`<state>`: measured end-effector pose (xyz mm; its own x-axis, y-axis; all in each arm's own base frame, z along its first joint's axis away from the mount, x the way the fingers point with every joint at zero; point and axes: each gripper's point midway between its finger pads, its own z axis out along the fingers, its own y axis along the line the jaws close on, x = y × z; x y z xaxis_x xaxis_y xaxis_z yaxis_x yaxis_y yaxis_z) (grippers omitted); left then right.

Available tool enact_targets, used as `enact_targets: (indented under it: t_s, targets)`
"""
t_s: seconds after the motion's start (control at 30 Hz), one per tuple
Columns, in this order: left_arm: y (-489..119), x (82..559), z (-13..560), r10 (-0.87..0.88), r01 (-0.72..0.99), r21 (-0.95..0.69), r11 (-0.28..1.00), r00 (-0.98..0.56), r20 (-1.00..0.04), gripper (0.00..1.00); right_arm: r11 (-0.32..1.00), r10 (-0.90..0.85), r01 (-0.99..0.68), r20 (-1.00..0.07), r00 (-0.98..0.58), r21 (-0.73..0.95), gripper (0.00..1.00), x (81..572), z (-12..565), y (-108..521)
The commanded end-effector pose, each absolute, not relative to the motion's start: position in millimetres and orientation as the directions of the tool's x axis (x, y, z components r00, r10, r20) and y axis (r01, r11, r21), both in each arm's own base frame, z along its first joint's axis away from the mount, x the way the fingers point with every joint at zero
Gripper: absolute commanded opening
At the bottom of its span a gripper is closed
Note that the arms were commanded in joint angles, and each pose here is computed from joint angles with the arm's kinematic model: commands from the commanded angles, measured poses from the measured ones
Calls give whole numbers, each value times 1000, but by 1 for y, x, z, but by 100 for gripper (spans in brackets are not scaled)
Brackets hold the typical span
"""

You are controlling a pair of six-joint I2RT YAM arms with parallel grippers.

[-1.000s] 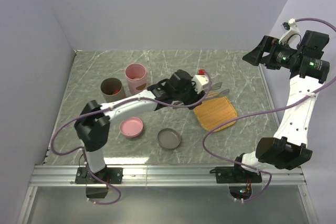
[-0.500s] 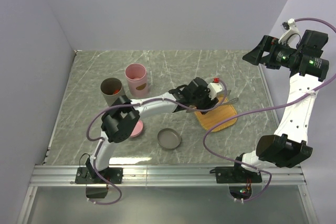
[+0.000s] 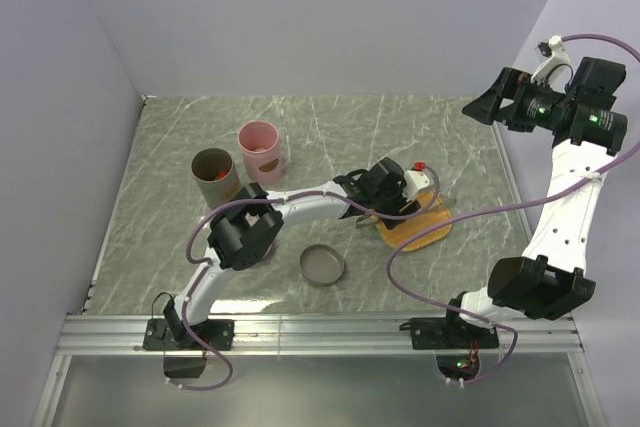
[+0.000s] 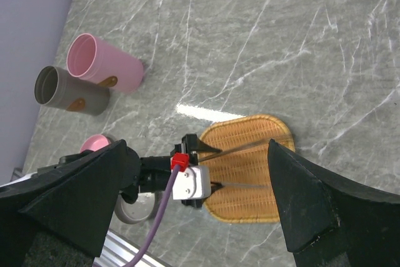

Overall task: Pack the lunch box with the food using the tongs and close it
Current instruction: Put down the clamp

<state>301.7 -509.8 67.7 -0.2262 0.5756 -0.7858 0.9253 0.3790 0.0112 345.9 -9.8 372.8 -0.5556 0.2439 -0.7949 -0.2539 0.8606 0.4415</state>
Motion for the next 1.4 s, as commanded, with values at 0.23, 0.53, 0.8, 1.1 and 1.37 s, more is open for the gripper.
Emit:
enact_targets:
  t_s: [0.23, 0.53, 0.8, 1.1, 1.37]
  targets:
    - [-514, 296, 83, 612, 940, 73, 333, -156, -776, 79, 863, 228, -282, -821, -524, 420, 100, 344, 383, -10]
    - [-519, 295, 96, 611, 940, 67, 333, -161, -775, 99, 862, 225, -286, -821, -525, 419, 100, 342, 384, -9]
    - [-513, 289, 177, 522, 935, 53, 350, -147, -840, 100, 858, 214, -309, -832, -512, 411, 100, 338, 391, -6]
    - [-446, 266, 241, 454, 924, -28, 381, -213, -865, 99, 820, 178, -422, -873, -455, 387, 100, 321, 408, 13]
    - [-333, 268, 283, 415, 921, -81, 381, -249, -875, 99, 810, 87, -492, -896, -436, 318, 100, 302, 398, 23]
